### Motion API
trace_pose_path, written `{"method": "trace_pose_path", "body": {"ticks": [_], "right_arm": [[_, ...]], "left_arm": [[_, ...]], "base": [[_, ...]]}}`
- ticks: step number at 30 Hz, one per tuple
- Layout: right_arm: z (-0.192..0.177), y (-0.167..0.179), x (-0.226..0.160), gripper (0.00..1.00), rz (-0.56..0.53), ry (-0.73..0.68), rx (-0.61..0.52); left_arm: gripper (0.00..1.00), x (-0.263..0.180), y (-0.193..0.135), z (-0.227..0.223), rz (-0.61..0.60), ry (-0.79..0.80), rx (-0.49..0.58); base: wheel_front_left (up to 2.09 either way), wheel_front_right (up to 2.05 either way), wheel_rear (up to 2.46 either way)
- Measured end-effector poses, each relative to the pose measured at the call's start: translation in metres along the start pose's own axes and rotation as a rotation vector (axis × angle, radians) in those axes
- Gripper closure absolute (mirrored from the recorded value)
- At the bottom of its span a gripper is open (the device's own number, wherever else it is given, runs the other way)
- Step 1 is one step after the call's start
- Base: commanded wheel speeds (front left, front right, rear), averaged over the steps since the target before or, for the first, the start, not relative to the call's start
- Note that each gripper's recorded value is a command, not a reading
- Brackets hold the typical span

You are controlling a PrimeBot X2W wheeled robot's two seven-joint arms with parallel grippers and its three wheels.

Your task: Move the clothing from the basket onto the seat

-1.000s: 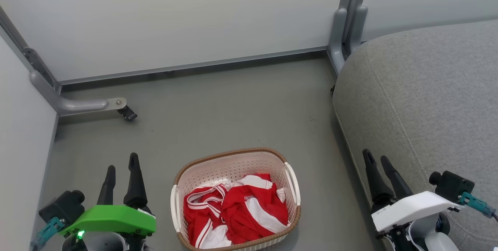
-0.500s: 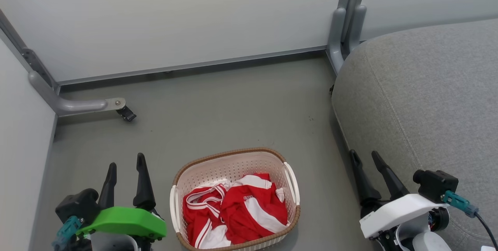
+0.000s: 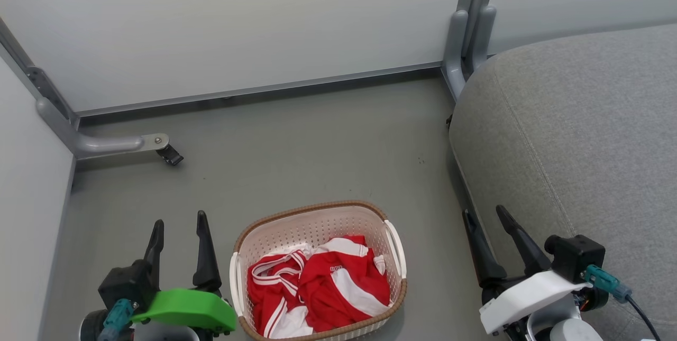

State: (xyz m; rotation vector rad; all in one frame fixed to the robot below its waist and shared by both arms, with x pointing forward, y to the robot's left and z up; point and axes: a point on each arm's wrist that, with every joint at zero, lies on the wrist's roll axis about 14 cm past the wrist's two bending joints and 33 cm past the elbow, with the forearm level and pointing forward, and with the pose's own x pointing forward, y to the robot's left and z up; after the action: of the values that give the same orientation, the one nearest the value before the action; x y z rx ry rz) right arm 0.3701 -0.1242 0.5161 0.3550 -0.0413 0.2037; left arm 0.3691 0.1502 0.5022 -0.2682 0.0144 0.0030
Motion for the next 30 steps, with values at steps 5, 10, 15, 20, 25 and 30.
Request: {"method": "trace_pose_path", "body": {"ticks": [5,10,15,20,25,30], "right_arm": [[0.000,0.004,-0.001,0.00,0.015,-0.005,-0.048],[0.001,0.007,-0.002,0.00,0.030,-0.010,-0.091],[0.002,0.010,-0.002,0.00,0.044,-0.020,-0.132],[0.002,0.012,-0.002,0.00,0.055,-0.020,-0.165],[0.001,0.015,-0.002,0.00,0.068,-0.023,-0.200],[0.001,0.016,-0.002,0.00,0.076,-0.026,-0.232]], "left_arm": [[0.00,-0.002,-0.003,0.000,-0.011,-0.014,0.051],[0.00,-0.004,-0.006,0.002,-0.022,-0.031,0.091],[0.00,-0.007,-0.008,0.002,-0.032,-0.041,0.126],[0.00,-0.008,-0.011,-0.001,-0.045,-0.041,0.155],[0.00,-0.009,-0.014,-0.002,-0.058,-0.048,0.189],[0.00,-0.010,-0.016,-0.004,-0.069,-0.053,0.211]], "base": [[0.00,0.00,0.00],[0.00,0.00,0.00],[0.00,0.00,0.00],[0.00,0.00,0.00],[0.00,0.00,0.00],[0.00,0.00,0.00]]}}
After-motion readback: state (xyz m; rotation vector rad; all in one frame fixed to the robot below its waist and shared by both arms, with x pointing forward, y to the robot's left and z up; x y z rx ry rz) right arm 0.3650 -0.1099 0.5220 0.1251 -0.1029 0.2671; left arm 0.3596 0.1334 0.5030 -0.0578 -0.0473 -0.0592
